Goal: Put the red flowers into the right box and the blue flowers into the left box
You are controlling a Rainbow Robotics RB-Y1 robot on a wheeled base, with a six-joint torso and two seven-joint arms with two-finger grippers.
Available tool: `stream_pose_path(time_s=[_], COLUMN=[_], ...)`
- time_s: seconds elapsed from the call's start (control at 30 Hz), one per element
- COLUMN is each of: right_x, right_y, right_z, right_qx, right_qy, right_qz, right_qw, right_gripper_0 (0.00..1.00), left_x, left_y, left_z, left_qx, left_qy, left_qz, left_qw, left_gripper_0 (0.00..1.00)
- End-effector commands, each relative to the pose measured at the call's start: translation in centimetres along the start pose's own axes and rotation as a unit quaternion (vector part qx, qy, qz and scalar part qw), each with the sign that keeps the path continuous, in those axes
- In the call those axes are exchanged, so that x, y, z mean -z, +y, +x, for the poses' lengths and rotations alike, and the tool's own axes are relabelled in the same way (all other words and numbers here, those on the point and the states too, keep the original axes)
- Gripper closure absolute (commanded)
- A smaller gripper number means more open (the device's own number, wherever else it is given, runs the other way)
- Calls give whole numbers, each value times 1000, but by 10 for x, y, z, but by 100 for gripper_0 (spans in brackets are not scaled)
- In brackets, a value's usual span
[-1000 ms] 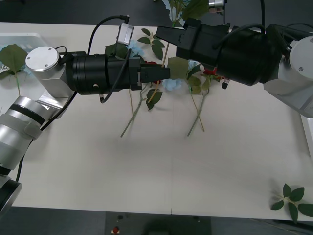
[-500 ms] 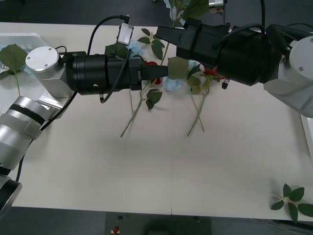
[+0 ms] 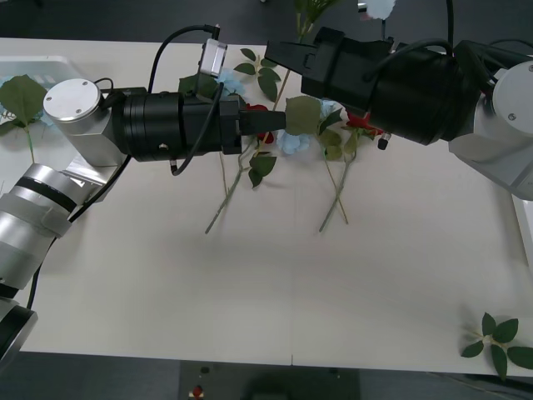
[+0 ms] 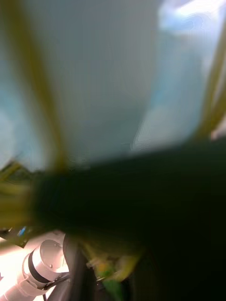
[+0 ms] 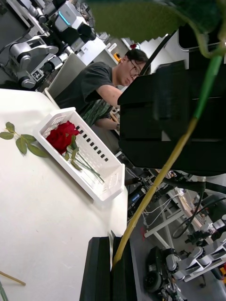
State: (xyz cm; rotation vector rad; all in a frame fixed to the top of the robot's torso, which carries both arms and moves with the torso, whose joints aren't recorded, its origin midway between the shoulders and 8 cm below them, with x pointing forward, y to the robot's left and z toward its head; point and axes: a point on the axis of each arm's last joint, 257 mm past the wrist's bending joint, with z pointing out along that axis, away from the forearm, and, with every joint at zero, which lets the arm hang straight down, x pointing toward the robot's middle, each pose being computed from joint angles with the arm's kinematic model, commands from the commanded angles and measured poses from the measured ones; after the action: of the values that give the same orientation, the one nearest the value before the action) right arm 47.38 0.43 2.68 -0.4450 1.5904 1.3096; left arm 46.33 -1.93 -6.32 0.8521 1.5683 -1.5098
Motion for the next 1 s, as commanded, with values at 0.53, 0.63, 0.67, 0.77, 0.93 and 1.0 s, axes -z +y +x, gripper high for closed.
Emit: stream_pose_path(time_s=[0.53, 0.63, 0.67, 0.77, 0.93, 1.0], right_x=[43, 69, 74, 109, 164, 183], right_y=[-21, -32, -34, -42, -61, -72], right_z=[0, 1, 0, -1, -14, -13], right_qx=[51, 46, 45, 36, 12, -8], right_qy=[80, 116, 123, 170, 220, 236], right_qz=[35, 54, 58, 78, 124, 143], right_qw=[995, 991, 990, 982, 968, 961], right_gripper_0=[0, 0, 0, 0, 0, 0], left_x=[15, 23, 24, 37, 76, 92], left_y=[0, 1, 2, 7, 23, 28], left_z=[-11, -12, -12, -15, -20, -23], left_qx=[-36, -36, -36, -42, -56, -62], left_qy=[1, 3, 4, 11, 33, 40], left_qz=[-10, -13, -14, -28, -70, -87], left_qw=[999, 999, 999, 999, 995, 993], left_gripper_0=[100, 100, 100, 100, 100, 100])
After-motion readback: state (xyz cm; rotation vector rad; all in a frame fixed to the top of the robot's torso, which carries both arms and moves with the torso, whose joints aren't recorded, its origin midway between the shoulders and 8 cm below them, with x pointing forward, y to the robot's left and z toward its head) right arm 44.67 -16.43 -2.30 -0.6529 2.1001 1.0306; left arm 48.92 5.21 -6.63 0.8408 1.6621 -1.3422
